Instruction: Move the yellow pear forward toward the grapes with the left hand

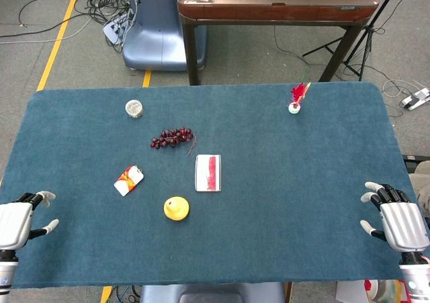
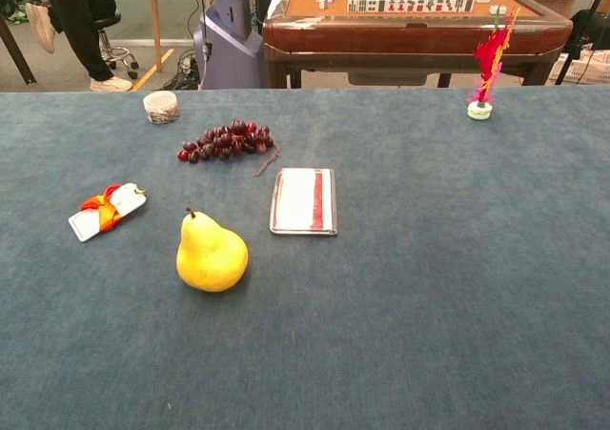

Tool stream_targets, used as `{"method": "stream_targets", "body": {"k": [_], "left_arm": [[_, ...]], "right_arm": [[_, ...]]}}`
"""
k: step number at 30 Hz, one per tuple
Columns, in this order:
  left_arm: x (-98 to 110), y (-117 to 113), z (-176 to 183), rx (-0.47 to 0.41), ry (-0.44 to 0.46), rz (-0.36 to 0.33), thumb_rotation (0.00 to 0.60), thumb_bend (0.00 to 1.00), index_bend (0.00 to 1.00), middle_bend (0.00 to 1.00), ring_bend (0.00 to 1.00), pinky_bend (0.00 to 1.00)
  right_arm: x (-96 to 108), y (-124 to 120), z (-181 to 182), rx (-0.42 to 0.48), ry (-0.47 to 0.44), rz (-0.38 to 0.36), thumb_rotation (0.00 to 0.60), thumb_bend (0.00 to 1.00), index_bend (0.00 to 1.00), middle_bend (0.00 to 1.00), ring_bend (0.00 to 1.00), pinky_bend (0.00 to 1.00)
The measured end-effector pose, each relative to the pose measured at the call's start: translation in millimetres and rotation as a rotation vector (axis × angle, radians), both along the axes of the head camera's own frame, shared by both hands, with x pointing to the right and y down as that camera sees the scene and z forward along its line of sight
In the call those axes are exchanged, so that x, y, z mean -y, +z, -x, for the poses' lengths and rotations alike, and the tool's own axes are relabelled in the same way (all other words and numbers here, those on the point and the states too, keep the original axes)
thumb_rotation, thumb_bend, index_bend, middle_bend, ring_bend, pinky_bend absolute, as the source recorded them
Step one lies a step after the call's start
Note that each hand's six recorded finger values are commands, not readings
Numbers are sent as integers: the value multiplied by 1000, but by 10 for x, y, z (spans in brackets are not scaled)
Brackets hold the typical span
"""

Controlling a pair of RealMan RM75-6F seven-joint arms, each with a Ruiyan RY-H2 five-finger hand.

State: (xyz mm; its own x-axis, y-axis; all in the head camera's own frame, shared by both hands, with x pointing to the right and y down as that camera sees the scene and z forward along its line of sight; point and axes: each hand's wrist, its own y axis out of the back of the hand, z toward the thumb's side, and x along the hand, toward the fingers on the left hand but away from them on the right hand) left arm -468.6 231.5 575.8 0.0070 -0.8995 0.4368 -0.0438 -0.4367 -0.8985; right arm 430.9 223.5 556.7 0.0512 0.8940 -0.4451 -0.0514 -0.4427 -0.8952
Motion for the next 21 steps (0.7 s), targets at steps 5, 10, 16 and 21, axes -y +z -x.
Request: {"method": "stream_targets", "body": {"k": [5,10,16,21], "left_arm": [[-1,-21,-4,-35,-8,-7,600,28,419,499,416,650],[-27,-50,-23,-46,-2,-16,600,28,466,569,514,736],[-61,-83,-145,-84,38,-40,600,28,666,801,770,954],[-87,-83,-360,-164,88,-69,600,28,822,978,905,1000]], "right_arm": [[3,-10,45,10,-13,-1,600,104,442,277,206,317],[38,-22,77,25,-24,-5,600,103,441,280,209,319],[79,-76,102,35,-30,-26,600,103,455,292,215,325],[94,-95,96,37,-26,-34,600,103,457,300,215,325]]}}
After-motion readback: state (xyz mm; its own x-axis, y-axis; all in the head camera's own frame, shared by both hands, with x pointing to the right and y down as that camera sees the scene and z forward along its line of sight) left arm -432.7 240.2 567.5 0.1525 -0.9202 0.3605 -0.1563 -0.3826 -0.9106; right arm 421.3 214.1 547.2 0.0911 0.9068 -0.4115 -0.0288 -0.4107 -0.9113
